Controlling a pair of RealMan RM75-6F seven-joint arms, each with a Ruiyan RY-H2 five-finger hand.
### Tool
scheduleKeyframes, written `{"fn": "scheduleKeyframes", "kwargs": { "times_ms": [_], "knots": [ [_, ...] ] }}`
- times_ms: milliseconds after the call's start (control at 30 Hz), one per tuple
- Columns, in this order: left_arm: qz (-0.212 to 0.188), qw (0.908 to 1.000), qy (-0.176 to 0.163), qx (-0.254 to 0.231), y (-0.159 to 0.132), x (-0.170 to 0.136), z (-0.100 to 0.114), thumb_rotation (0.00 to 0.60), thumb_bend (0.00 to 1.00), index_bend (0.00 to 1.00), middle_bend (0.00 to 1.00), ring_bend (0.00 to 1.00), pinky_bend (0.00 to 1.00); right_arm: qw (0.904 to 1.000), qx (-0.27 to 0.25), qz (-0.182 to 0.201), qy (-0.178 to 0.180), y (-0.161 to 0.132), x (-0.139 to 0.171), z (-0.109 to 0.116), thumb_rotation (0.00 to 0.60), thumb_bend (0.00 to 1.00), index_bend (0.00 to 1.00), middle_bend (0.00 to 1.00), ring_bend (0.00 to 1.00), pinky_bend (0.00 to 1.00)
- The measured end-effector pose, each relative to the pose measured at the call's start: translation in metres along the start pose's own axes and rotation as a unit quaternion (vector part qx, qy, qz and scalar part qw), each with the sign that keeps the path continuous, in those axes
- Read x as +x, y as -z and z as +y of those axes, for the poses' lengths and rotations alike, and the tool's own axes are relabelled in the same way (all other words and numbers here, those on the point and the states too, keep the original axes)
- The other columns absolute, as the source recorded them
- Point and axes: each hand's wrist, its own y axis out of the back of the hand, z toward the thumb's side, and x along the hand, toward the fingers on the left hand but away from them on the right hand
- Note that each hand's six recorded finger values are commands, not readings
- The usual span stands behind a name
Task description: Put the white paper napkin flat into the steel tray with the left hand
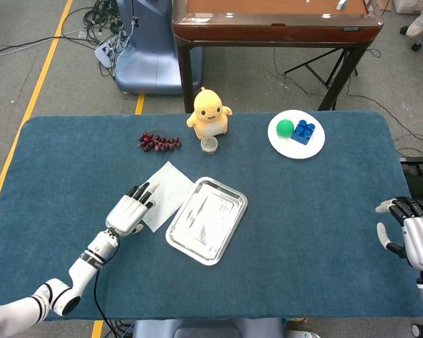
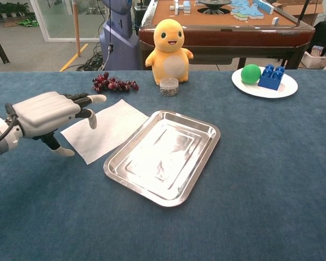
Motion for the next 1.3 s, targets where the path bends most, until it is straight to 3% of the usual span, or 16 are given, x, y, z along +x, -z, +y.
{"fn": "scheduleKeyframes", "kwargs": {
  "times_ms": [1300],
  "knots": [
    [0.000, 0.9996, 0.021, 0.016, -0.001, 0.005, -0.016, 0.600, 0.13, 0.36, 0.00, 0.00, 0.16, 1.0000, -0.004, -0.001, 0.003, 0.001, 0.000, 0.003, 0.600, 0.45, 0.41, 0.37, 0.22, 0.20]
  ]
}}
